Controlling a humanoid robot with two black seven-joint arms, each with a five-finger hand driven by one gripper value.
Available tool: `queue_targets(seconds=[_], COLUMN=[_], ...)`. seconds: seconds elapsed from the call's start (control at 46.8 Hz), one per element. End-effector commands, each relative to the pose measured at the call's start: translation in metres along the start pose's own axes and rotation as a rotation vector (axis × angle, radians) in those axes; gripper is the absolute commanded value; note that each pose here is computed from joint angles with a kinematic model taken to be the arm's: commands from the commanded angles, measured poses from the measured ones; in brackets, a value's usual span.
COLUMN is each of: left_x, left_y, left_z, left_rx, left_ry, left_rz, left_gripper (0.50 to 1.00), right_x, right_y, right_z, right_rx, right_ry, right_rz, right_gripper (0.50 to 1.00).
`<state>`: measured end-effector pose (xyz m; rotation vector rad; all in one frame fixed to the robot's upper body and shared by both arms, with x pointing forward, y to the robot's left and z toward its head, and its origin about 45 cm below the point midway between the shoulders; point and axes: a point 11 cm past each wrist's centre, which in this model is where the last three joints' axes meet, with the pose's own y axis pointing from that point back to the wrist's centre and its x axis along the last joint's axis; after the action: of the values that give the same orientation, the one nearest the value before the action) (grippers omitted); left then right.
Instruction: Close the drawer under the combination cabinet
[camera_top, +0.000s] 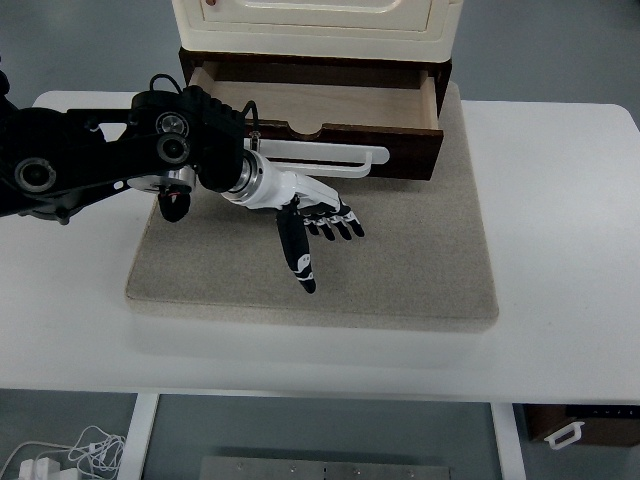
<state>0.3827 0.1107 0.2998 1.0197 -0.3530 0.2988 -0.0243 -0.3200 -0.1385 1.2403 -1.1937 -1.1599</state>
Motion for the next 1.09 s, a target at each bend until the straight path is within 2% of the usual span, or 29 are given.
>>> queue_targets(seconds=[0.0,1.068], left_x=[0.007,0.061], left_y=[0.003,-0.008], left_z=[0.002,0.007], left_rx=[0.004,0.060], left_ry=[-0.003,0.059], left_rz=[0.020,0.139], left_gripper=[1.000,1.000], right_x=[0.000,0.000], right_y=[0.000,0.000], right_z=[0.000,0.000], right_rx=[0.000,0.000], right_ry=[0.000,0.000], right_rz=[0.000,0.001], right_gripper=[0.952,0.952])
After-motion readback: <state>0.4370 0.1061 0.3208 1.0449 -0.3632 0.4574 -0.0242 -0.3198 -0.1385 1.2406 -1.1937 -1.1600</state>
